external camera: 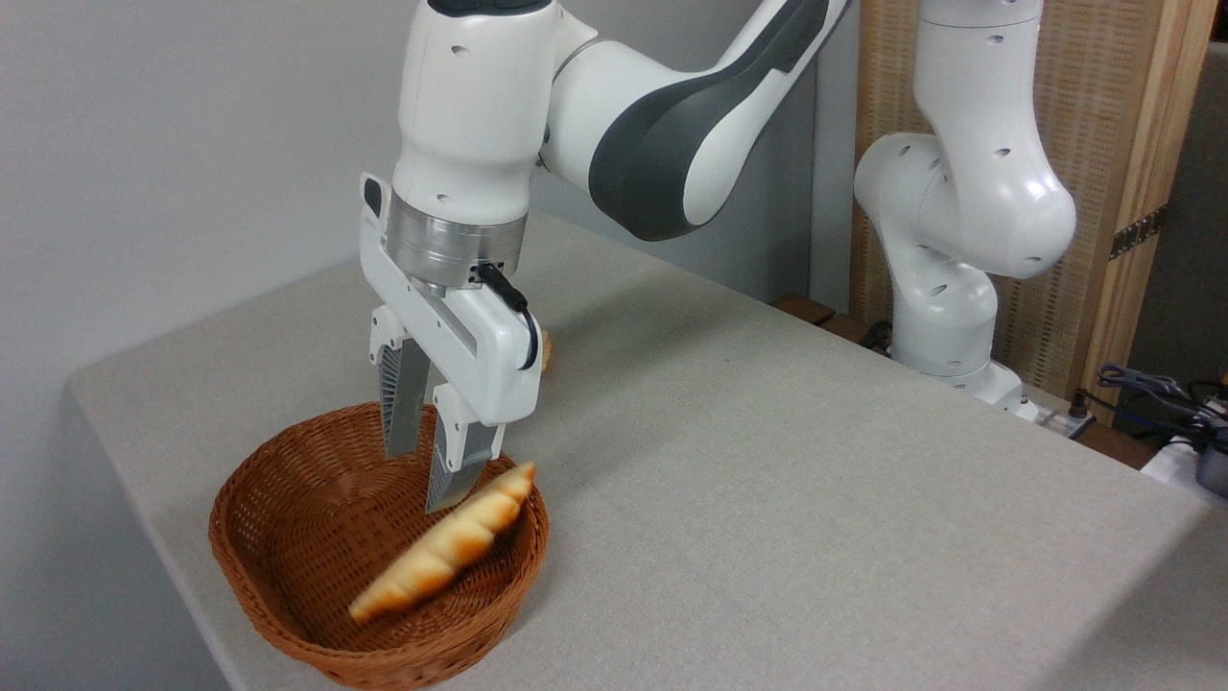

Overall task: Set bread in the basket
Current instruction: 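Lower the croissant into the basket and open the gripper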

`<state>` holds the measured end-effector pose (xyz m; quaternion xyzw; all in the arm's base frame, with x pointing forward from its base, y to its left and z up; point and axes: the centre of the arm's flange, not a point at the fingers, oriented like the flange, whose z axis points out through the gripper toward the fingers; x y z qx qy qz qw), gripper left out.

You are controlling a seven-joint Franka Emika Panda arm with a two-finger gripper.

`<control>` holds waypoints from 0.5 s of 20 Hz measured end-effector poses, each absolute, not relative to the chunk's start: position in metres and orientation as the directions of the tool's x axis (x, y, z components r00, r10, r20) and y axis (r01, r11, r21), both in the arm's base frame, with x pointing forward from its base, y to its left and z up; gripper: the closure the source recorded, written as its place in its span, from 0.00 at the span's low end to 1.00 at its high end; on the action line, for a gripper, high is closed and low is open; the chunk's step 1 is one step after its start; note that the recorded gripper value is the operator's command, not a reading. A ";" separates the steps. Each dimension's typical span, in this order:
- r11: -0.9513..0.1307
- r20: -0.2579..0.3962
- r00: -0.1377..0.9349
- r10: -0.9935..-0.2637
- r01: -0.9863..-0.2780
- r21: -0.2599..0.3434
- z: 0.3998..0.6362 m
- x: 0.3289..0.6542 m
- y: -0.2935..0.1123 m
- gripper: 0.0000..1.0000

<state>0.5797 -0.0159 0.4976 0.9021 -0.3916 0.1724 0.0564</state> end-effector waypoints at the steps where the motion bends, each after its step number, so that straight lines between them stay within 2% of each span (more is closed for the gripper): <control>1: -0.692 0.356 0.638 -0.682 -0.721 -0.034 0.498 0.580 -0.012 0.00; 4: -0.707 0.357 0.653 -0.668 -0.706 -0.032 0.502 0.579 0.001 0.00; 6: -0.707 0.340 0.664 -0.666 -0.707 -0.003 0.504 0.573 0.007 0.00; 10: -0.674 0.232 0.660 -0.715 -0.738 0.022 0.518 0.560 0.020 0.00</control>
